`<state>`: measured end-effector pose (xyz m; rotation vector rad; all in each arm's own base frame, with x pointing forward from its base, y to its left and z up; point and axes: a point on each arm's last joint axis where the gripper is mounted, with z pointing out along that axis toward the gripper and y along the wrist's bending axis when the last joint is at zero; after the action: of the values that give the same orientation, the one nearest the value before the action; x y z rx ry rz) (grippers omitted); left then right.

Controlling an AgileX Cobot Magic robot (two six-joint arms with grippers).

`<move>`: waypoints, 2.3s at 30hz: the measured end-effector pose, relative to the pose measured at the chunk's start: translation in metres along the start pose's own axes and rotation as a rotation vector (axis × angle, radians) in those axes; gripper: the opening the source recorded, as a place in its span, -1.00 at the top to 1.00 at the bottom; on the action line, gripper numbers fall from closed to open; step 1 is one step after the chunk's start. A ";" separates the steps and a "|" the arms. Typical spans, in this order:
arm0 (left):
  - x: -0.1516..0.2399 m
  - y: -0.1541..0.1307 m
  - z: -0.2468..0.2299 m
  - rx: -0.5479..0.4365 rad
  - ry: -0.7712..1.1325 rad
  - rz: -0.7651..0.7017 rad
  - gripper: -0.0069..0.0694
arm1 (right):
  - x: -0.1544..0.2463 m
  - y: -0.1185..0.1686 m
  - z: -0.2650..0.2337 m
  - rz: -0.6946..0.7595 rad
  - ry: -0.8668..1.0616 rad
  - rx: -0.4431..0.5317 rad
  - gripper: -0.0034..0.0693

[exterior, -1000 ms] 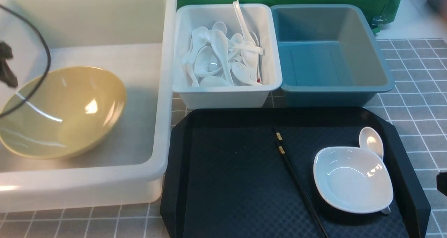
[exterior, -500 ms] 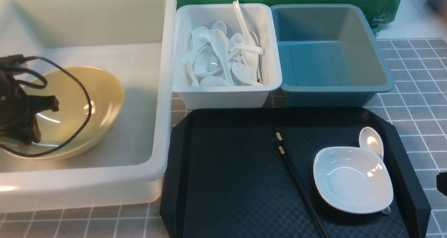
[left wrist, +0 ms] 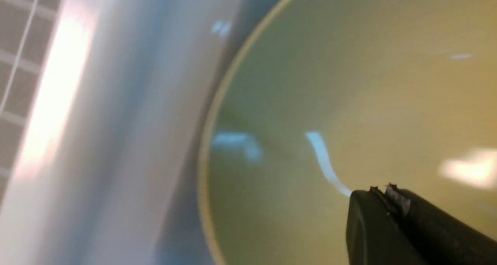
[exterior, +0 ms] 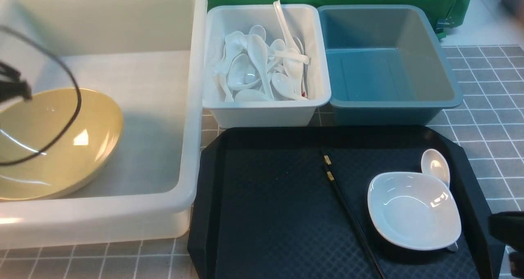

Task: On grey table put chopsticks spoon bowls plates into blue grey white boxes.
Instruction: 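Place the tan bowl onto the bowl stack in the left bin with the left gripper, then reach for and grasp the small white dish on the black tray, then place the white bowl into the white bin on top of the stacked bowls with the right gripper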

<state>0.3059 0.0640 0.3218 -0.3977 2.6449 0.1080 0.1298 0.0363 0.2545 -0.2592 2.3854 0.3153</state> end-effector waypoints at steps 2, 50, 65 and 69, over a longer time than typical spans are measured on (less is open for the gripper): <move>0.005 -0.018 -0.037 0.096 -0.113 0.054 0.82 | -0.010 -0.002 0.010 0.010 0.059 -0.005 0.20; 0.273 0.018 -0.096 0.418 -1.031 0.315 0.83 | -0.224 0.081 0.028 -0.328 -0.094 -0.184 0.72; 0.274 0.018 -0.089 0.420 -1.070 0.319 0.83 | -0.231 0.293 0.189 -0.866 -0.033 -0.327 0.72; 0.274 0.018 -0.089 0.413 -1.071 0.315 0.83 | -0.214 0.304 0.216 -0.869 0.030 -0.274 0.72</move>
<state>0.0285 -0.0030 0.2768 0.1948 1.5806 -0.1056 0.3391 0.4104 0.2904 -1.3667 2.0152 0.2126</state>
